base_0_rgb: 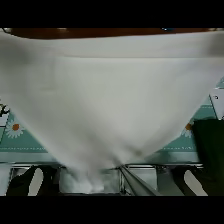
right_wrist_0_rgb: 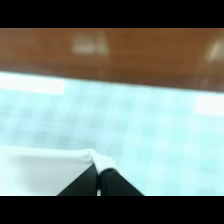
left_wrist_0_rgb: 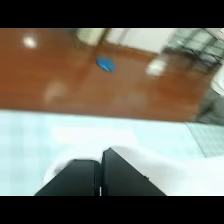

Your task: Fold the shirts.

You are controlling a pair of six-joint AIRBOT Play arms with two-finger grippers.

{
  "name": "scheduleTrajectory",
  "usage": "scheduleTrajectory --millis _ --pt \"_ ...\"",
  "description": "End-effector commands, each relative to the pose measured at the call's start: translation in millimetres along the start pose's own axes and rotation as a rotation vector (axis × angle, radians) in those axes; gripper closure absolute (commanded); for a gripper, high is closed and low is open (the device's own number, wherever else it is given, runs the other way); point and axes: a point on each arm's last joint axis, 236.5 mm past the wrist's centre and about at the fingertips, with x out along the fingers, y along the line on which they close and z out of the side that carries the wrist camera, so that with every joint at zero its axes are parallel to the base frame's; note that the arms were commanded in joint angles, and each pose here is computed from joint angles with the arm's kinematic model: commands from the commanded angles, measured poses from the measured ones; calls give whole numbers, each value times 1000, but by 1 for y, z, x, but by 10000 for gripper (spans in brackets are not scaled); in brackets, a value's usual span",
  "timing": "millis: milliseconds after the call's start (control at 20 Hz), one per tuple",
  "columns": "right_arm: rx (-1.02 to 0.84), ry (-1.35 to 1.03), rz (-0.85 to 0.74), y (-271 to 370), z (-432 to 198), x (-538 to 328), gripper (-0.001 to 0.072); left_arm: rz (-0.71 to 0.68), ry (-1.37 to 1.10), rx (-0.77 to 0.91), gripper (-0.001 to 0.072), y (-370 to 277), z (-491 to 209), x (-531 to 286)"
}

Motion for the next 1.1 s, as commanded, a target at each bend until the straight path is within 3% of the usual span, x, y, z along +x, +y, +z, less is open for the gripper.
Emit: scheduleTrajectory --millis 0,400,700,750,800,900,1050 --pt "117 166 74 -37 -32 92 691 -61 135 -176 691 67 -51 95" --pt "422 292 199 -106 -55 266 691 -7 272 -342 691 174 -82 299" --pt "606 417 184 -133 -115 326 690 -18 539 -499 675 200 -168 325" --pt "630 425 187 -134 -120 331 603 -32 580 -509 438 197 -178 323" --pt "663 425 189 -134 -122 335 339 -53 632 -516 208 191 -188 317" --pt "668 405 183 -139 -115 331 298 -54 754 -529 198 193 -202 289" --pt "676 388 166 -168 -102 288 299 167 1060 -509 198 237 -227 192"
